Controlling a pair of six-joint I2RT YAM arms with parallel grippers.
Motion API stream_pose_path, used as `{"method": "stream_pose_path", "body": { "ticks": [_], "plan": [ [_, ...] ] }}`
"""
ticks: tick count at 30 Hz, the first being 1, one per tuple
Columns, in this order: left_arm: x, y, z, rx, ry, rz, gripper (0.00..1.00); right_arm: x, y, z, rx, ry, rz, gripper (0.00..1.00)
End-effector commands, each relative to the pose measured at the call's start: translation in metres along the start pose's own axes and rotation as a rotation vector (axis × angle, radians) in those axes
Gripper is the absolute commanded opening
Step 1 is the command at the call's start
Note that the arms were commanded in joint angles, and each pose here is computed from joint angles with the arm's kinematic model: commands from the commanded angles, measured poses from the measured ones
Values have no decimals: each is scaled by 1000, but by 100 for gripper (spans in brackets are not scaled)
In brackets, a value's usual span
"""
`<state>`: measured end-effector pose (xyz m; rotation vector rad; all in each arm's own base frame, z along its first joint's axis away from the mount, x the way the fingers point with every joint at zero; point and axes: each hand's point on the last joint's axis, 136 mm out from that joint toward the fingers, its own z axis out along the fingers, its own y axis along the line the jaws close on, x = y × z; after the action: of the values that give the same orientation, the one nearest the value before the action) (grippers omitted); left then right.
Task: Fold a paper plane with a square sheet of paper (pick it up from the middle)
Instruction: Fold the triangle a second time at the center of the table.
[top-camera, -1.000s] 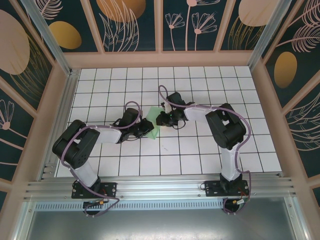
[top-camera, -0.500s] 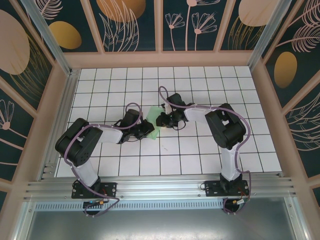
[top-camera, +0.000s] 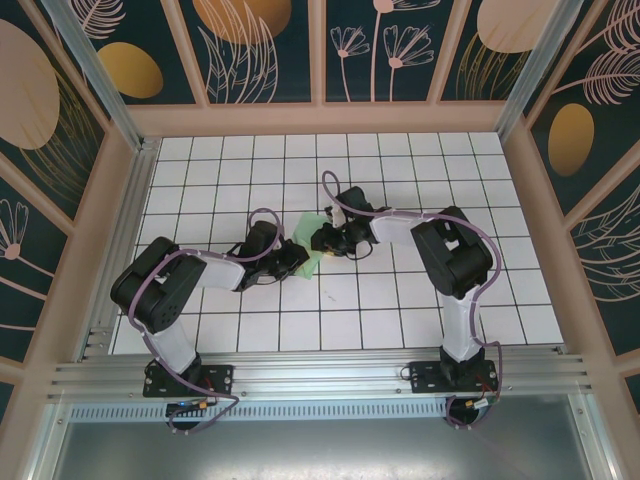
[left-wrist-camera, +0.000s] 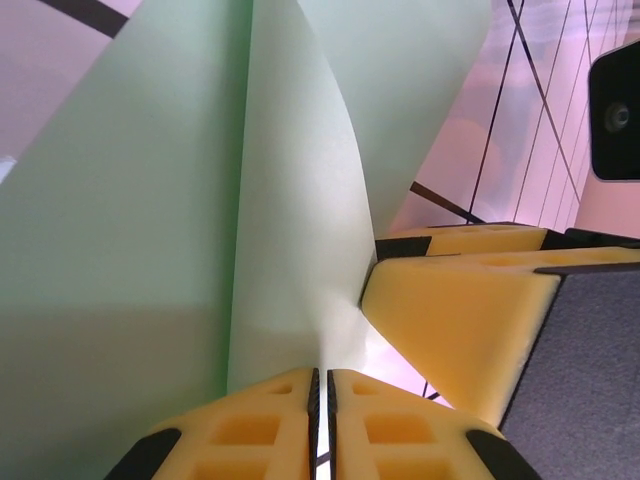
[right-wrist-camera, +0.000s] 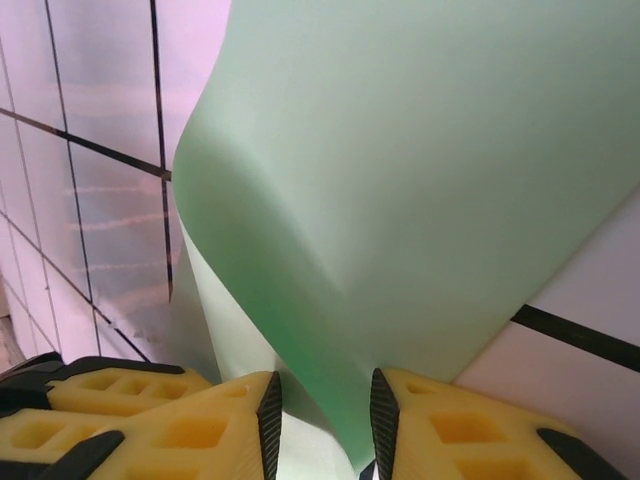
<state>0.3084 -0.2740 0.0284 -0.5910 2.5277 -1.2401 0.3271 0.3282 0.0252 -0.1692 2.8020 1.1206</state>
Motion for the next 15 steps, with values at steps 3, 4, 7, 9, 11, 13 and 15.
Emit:
{"method": "stream_pose_path", "body": {
  "ticks": [3, 4, 7, 9, 11, 13, 15],
  "plan": [
    [-1, -2, 0, 21, -24, -18, 15, 9, -22, 6, -1, 28, 101, 34],
    [-1, -1, 0, 18, -26, -20, 15, 9, -19, 5, -15, 27, 94, 34],
    [-3, 1, -1, 7, -35, -21, 14, 8, -10, 2, -60, 24, 48, 33],
    [-3, 2, -2, -4, -40, -19, 14, 7, -2, -2, -94, 17, 5, 33],
    [-5, 3, -2, -14, -43, -16, 14, 8, 5, -6, -128, 15, -32, 32],
    [-5, 4, -2, -19, -42, -13, 14, 8, 11, -10, -151, 11, -62, 32],
    [-4, 3, -2, -17, -42, -13, 14, 10, 15, -12, -166, 17, -87, 32]
  ]
}}
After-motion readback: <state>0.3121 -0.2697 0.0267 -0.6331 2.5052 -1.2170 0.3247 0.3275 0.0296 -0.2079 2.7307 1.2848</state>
